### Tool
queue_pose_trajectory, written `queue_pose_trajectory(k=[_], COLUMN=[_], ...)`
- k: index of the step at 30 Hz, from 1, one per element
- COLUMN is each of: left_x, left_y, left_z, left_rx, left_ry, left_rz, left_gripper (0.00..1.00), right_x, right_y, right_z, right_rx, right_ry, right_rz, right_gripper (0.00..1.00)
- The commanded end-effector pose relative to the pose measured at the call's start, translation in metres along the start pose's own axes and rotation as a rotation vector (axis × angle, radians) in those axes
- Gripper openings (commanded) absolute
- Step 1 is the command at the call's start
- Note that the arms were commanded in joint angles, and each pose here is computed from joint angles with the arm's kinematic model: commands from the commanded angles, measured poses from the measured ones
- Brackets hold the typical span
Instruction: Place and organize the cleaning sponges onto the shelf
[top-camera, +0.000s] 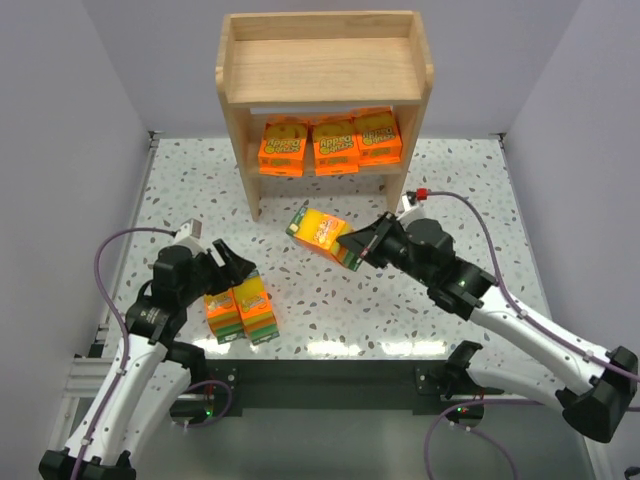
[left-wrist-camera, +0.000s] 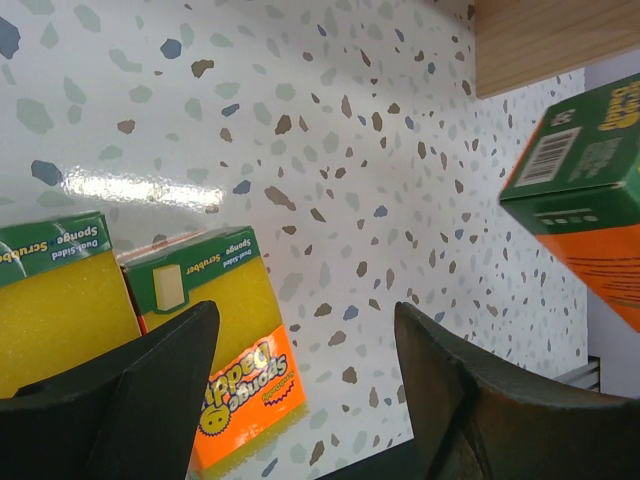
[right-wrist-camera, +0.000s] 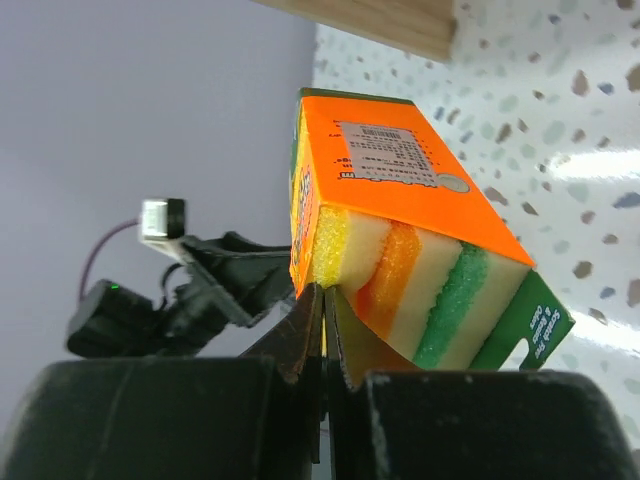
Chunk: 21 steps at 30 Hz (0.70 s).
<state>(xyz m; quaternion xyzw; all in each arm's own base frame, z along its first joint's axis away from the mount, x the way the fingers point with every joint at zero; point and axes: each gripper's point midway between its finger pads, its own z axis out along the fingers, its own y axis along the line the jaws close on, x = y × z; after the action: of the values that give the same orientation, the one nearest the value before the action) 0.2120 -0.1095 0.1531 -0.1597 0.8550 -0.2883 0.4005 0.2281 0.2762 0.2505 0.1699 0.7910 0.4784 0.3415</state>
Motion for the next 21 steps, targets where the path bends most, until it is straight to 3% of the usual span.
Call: queue_pose_trajectory(k=[1, 9, 16, 21], left_x=[-0.02, -0.021, -0.026, -0.031], left_y=[-0.017, -0.021, -0.026, -0.032], left_z=[-0.007, -0.009, -0.016, -0.022], left_rx=[0.043, 0.055, 0.062, 0.076], left_ry=[-0.059, -0.061, -0.071, -0.081], left_rz=[0.012, 0.006, 0.014, 0.019], left_gripper=[0.76, 0.76, 0.76, 0.76], right_x=[-0.028, -0.067, -0.142, -0.211], right_y=[0.048, 0.165, 0.246, 0.252], right_z=[-0.025, -0.06, -0.085, -0.087], right_rx=[-0.09, -0.356, -0.455, -0.358], right_ry=[-0.064, -0.12, -0.348, -0.6], right_rz=[-0.055, -0.108, -0.139, -0.074], right_gripper=[0.0, 0.0, 0.0, 0.0])
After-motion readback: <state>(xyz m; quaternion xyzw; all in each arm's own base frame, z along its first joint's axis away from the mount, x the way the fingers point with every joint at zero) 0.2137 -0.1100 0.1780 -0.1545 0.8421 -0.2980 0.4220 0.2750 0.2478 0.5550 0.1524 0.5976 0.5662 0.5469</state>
